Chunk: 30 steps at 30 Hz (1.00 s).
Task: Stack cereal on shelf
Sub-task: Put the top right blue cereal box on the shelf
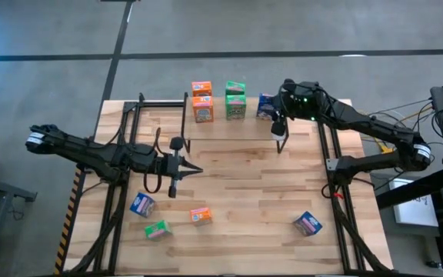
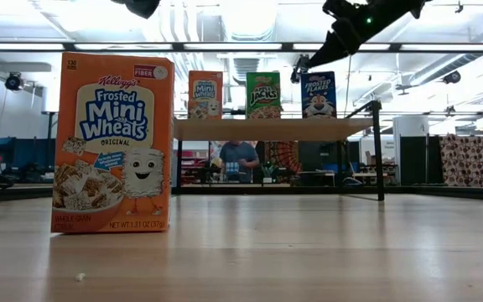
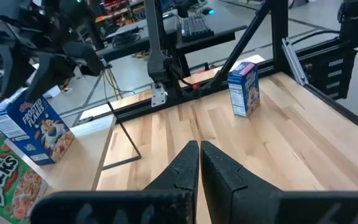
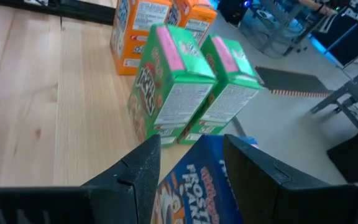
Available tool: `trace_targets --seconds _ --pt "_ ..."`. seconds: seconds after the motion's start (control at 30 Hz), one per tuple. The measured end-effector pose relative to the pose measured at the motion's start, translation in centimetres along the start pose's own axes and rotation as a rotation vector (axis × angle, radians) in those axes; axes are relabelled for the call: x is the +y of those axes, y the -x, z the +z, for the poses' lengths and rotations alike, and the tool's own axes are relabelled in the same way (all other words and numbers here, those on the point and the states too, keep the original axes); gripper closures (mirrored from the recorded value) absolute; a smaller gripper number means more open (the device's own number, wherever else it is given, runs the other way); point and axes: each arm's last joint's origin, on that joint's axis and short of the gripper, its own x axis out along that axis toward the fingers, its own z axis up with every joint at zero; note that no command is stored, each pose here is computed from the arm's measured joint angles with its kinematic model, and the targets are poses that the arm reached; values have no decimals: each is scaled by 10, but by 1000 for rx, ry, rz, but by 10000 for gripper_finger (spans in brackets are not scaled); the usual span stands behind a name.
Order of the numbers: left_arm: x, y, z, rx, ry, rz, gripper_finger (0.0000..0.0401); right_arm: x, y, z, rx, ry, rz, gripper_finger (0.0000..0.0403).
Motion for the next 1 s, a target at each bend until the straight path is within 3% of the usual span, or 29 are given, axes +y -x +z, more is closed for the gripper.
trace_targets --seconds 0.23,0.77,1.0 --pt "-1 16 -13 -31 -11 -24 401 3 0 -6 14 2 7 239" --pt "3 66 -37 -215 38 54 401 4 -2 -9 22 0 8 239" --pt "6 75 -36 -254 48 81 401 -4 3 -2 63 -2 -147 239"
